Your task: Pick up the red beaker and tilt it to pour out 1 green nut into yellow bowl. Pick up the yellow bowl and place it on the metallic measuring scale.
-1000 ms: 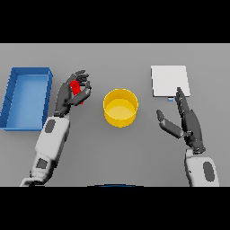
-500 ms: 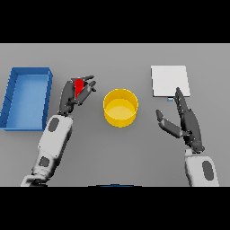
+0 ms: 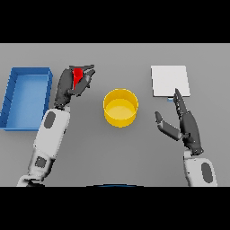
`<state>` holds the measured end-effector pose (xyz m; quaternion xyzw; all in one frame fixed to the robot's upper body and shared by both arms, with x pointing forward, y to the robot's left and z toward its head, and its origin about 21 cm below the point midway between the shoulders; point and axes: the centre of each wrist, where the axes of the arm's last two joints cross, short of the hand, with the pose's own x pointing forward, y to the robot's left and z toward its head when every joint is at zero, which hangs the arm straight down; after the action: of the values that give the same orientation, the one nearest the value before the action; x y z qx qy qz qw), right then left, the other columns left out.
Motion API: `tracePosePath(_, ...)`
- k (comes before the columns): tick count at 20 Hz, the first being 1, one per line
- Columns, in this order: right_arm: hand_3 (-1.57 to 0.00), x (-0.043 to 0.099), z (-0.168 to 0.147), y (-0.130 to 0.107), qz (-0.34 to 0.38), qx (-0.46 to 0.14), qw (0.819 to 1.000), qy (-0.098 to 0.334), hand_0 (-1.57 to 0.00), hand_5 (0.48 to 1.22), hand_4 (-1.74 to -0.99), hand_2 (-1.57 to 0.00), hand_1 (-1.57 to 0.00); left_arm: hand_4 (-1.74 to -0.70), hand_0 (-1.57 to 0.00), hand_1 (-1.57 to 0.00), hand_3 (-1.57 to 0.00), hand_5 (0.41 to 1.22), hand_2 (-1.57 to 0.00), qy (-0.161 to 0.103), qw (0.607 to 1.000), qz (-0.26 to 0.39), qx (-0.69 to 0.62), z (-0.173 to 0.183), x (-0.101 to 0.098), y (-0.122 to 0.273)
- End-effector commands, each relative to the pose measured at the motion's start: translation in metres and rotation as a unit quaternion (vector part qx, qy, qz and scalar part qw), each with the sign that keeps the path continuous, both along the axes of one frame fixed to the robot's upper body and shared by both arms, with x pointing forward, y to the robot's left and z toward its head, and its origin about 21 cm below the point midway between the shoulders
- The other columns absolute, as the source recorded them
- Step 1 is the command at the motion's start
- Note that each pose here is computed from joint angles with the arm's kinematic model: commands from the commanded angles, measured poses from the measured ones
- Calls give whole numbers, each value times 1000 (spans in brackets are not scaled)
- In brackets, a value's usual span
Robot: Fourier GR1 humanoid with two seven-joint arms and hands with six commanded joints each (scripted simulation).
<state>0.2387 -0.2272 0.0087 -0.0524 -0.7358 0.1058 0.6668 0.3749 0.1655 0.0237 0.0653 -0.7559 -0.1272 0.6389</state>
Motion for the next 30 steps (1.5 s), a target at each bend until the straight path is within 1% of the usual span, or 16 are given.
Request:
tracePosePath(1, 1, 1, -1, 2, 3, 2, 1000, 1, 1, 662, -1285, 1, 1, -1545, -1562, -1562, -1554, 1195, -1562, -1, 1000, -1, 17, 6, 1, 2)
tracePosePath(3, 1, 2, -2, 0, 2, 2, 1000, 2, 1, 664, -1277, 1, 1, -1616, -1565, -1565, -1560, 1174, -1565, -1, 998, -9, 62, 18, 4, -1)
tracePosePath(5, 1, 0, -2, -1, 2, -4, 1000, -2, 1, 672, -1277, 1, 1, -1616, -1565, -1565, -1560, 1165, -1565, -2, 996, -14, 86, 23, 2, 1)
tracePosePath(8, 1, 0, -5, -2, -1, -1, 1000, 9, 1, 679, -1277, 1, 1, -1616, -1565, -1565, -1560, 1140, -1565, -8, 994, -23, 110, 27, -1, 10)
tracePosePath(9, 1, -3, -3, -3, 1, 0, 1000, 6, 1, 683, -1274, 1, 1, -1641, -1566, -1566, -1562, 1131, -1566, -9, 991, -25, 129, 31, -1, 6)
tracePosePath(11, 1, 0, -3, 1, 1, 7, 1000, 4, 1, 688, -1277, 1, 1, -1677, -1568, -1568, -1565, 1123, -1568, -15, 981, -42, 189, 40, 0, 1)
tracePosePath(12, 1, -5, -6, 1, 1, 11, 1000, 4, 1, 688, -1274, 1, 1, -1690, -1569, -1569, -1566, 1124, -1569, -17, 972, -51, 229, 47, 3, -2)
tracePosePath(14, 1, -2, 0, 0, -3, 7, 1000, 4, 1, 689, -1276, 1, 1, -1708, -1569, -1569, -1568, 1133, -1569, -32, 949, -71, 305, 58, 7, -9)
tracePosePath(16, 1, -4, 1, 2, 1, 3, 1000, 0, 1, 692, -1284, 1, 1, -1720, -1570, -1570, -1569, 1145, -1570, -40, 920, -85, 380, 65, 11, -18)
tracePosePath(19, 1, -6, -1, 2, -1, -5, 1000, 1, 1, 695, -1289, 1, 1, -1730, -1570, -1570, -1570, 1182, -1570, -41, 867, -128, 479, 70, 14, -28)
tracePosePath(21, 1, -3, 2, 2, -1, -3, 1000, 4, 1, 694, -1290, 1, 1, -1734, -1571, -1571, -1570, 1196, -1571, -38, 834, -155, 528, 72, 14, -35)
tracePosePath(23, 1, -5, 0, 0, -4, 3, 1000, 12, 1, 685, -1290, 1, 1, -1640, -1571, -1571, -1571, 1205, -1571, -31, 797, -170, 579, 85, 19, -40)
tracePosePath(24, 1, -3, 1, 1, -7, 11, 1000, 17, 1, 678, -1284, 1, 1, -1606, -1571, -1571, -1571, 1208, -1571, -31, 782, -179, 597, 89, 21, -44)
tracePosePath(26, 1, 0, 1, 1, -9, 26, 999, 22, 1, 661, -1279, 1, 1, -1648, -1571, -1571, -1403, 1213, -1571, -28, 740, -191, 644, 88, 21, -51)
tracePosePath(27, 1, -3, -2, 2, -7, 26, 999, 20, 1, 651, -1279, 1, 1, -1663, -1571, -1571, -1355, 1214, -1571, -24, 720, -193, 666, 90, 21, -57)
tracePosePath(30, 1, -1, -2, 2, -12, 37, 999, 24, 1, 627, -1299, 1, 1, -1693, -1571, -1571, -1301, 1218, -1571, -31, 663, -203, 720, 100, 25, -74)
